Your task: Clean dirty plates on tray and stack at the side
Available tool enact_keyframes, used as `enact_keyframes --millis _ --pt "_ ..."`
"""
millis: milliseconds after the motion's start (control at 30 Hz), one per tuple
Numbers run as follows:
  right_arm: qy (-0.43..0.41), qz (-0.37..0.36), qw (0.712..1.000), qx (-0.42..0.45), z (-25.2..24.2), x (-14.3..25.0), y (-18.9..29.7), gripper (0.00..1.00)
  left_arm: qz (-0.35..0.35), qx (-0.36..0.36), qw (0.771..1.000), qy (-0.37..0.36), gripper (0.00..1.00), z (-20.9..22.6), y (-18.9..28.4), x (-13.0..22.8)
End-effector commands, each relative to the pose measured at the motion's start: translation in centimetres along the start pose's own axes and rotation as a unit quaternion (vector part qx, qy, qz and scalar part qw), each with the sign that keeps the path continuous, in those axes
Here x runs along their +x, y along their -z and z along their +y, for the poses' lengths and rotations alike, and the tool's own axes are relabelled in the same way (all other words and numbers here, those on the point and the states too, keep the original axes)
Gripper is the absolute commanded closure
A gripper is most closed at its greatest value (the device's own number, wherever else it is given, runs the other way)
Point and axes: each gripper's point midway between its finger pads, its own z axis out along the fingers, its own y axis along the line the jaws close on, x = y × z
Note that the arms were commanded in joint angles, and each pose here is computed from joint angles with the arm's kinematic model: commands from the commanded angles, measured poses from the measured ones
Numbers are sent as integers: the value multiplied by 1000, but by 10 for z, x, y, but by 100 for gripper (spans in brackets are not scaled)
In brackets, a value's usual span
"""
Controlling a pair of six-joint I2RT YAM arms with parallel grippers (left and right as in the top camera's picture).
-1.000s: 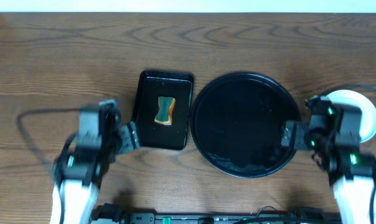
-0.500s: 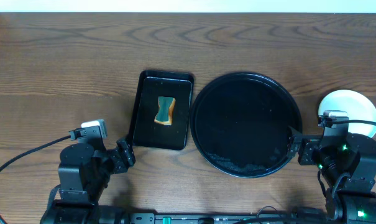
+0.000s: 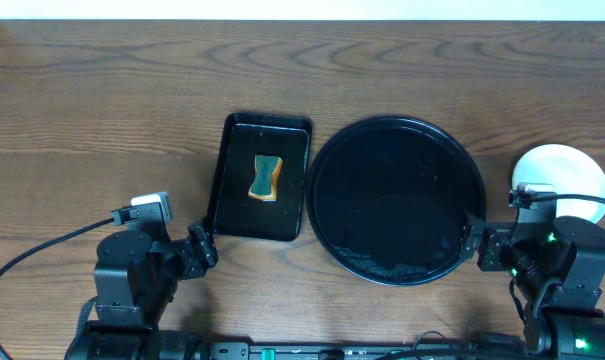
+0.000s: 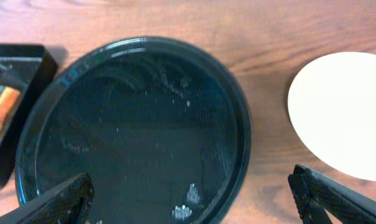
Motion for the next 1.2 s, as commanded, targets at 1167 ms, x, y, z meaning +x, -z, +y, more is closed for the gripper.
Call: enact_keyframes --millis 1167 --pt "69 -306 950 4 1 13 -40 1 -1 -10 1000 -2 21 4 -1 1"
